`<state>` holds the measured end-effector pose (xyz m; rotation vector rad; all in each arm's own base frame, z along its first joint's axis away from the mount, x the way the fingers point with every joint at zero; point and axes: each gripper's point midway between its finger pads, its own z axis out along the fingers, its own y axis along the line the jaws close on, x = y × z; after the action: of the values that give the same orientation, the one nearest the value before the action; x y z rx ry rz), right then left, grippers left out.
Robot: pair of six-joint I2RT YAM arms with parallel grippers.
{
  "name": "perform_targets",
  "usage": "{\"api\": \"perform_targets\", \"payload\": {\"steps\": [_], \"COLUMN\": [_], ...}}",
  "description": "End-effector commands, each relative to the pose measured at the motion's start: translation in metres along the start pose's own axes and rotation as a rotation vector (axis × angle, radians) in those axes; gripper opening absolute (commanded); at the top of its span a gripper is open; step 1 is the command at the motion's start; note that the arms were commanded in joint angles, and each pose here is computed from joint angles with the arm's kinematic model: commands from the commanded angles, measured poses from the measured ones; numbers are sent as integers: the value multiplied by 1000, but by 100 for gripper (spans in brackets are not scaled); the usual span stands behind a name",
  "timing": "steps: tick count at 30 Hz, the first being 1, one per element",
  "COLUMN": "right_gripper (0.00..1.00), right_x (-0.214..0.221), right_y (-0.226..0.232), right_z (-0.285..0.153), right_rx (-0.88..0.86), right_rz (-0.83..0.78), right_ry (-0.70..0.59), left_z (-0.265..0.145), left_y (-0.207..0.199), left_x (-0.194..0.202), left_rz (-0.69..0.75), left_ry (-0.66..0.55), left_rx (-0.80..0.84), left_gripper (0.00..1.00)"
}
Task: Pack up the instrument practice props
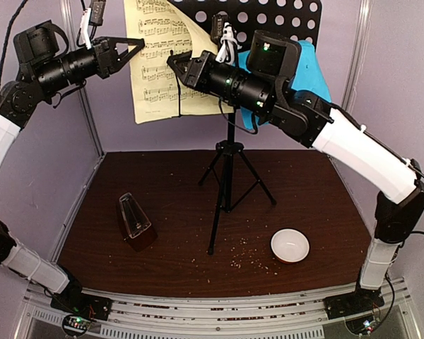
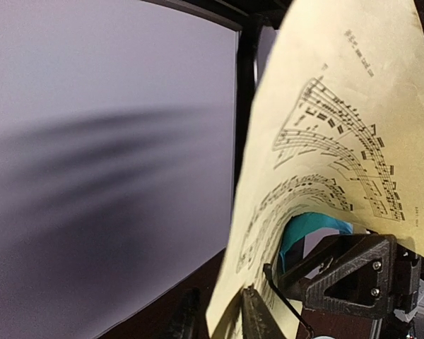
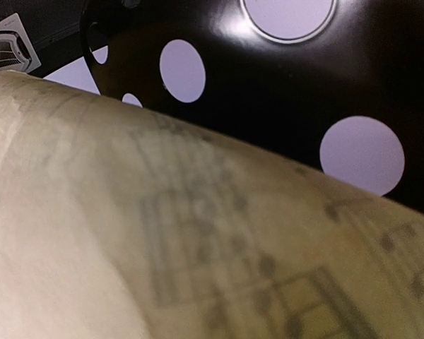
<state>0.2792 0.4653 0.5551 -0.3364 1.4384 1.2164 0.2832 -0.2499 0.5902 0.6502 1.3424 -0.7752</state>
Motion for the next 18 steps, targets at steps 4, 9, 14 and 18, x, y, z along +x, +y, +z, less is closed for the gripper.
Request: {"api": "perform_targets", "payload": {"steps": [4, 9, 14, 18], "right_gripper": [24, 26, 21, 8], "right_x": [-10, -6, -5, -5], "right_y": [3, 0, 0, -1], "right_z": [2, 4, 4, 5], "right_rx": [-21, -10, -12, -10], "right_rz": [5, 6, 9, 9], "right_ry": [-25, -17, -18, -19], "left_z": [-9, -14, -15, -15], "left_y": [-1, 5, -1, -4], "left_x": [-6, -3, -2, -3], "left_rz": [8, 7, 2, -1], "left_ry": [-21, -15, -12, -13], "left_rx": [-19, -63, -29, -10], "left_gripper": [42, 45, 25, 9]}}
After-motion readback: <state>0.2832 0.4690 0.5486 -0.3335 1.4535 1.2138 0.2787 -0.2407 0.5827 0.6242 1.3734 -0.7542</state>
